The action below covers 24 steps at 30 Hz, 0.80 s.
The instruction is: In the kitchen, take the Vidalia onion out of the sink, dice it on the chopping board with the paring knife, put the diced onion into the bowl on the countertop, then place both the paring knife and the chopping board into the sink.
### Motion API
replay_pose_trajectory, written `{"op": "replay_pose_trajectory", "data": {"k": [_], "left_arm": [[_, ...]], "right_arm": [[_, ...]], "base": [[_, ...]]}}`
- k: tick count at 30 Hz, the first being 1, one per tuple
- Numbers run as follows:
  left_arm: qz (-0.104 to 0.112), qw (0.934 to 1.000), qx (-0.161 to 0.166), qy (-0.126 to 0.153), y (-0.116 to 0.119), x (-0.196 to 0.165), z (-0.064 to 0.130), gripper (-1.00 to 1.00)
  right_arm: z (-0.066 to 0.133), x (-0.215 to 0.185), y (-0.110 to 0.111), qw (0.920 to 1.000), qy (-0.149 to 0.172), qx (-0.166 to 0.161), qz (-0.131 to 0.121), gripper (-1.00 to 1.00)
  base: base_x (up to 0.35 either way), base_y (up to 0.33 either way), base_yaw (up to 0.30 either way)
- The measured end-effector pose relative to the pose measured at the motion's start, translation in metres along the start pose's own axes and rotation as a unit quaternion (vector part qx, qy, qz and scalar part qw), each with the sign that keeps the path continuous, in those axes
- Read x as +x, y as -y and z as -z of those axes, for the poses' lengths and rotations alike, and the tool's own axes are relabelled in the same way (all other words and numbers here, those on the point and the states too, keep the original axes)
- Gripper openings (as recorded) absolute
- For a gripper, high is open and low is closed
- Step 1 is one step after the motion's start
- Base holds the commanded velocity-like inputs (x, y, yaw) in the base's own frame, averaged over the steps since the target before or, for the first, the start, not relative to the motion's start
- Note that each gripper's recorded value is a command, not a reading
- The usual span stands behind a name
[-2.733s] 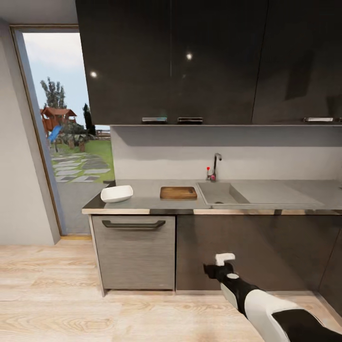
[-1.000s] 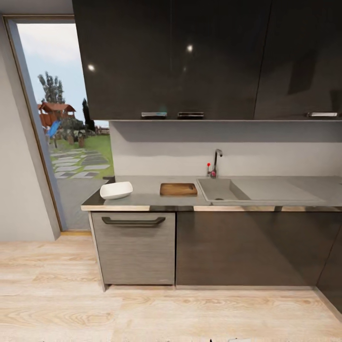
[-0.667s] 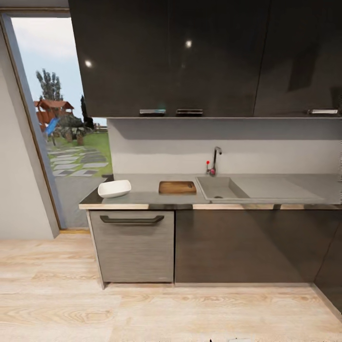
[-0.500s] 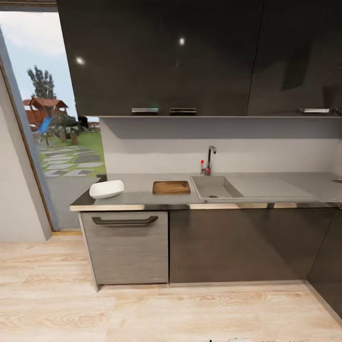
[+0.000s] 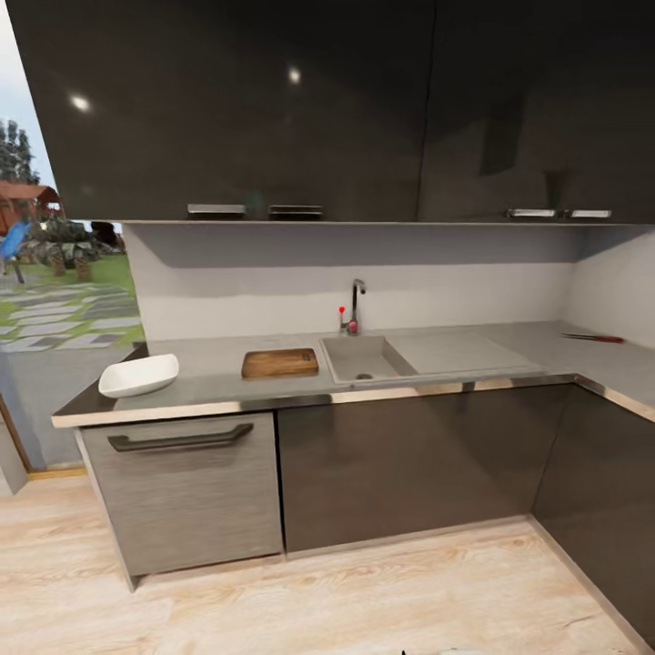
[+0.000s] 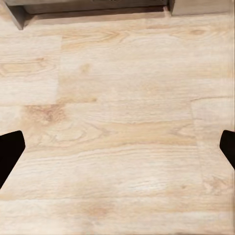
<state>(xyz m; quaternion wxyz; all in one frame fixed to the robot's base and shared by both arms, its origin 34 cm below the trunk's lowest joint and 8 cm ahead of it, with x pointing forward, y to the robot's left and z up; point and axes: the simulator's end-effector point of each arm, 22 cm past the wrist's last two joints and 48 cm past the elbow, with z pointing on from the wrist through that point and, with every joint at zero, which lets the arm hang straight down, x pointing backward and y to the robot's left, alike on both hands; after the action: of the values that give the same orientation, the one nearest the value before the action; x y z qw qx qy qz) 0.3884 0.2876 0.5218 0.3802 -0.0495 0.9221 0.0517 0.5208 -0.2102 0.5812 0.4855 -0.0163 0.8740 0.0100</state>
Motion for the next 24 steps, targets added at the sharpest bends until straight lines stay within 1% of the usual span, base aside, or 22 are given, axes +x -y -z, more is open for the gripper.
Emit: {"op": "replay_pose_trajectory", "data": {"k": [24], "left_arm": [[0.0,1.0,-0.001,0.001,-0.0014,-0.0007,-0.0003,1.0]], "right_arm": [[0.0001,0.0003,0.0,1.0,0.0,0.0,0.0,1.0]], "base": [[0.0,0.0,-0.281]]}}
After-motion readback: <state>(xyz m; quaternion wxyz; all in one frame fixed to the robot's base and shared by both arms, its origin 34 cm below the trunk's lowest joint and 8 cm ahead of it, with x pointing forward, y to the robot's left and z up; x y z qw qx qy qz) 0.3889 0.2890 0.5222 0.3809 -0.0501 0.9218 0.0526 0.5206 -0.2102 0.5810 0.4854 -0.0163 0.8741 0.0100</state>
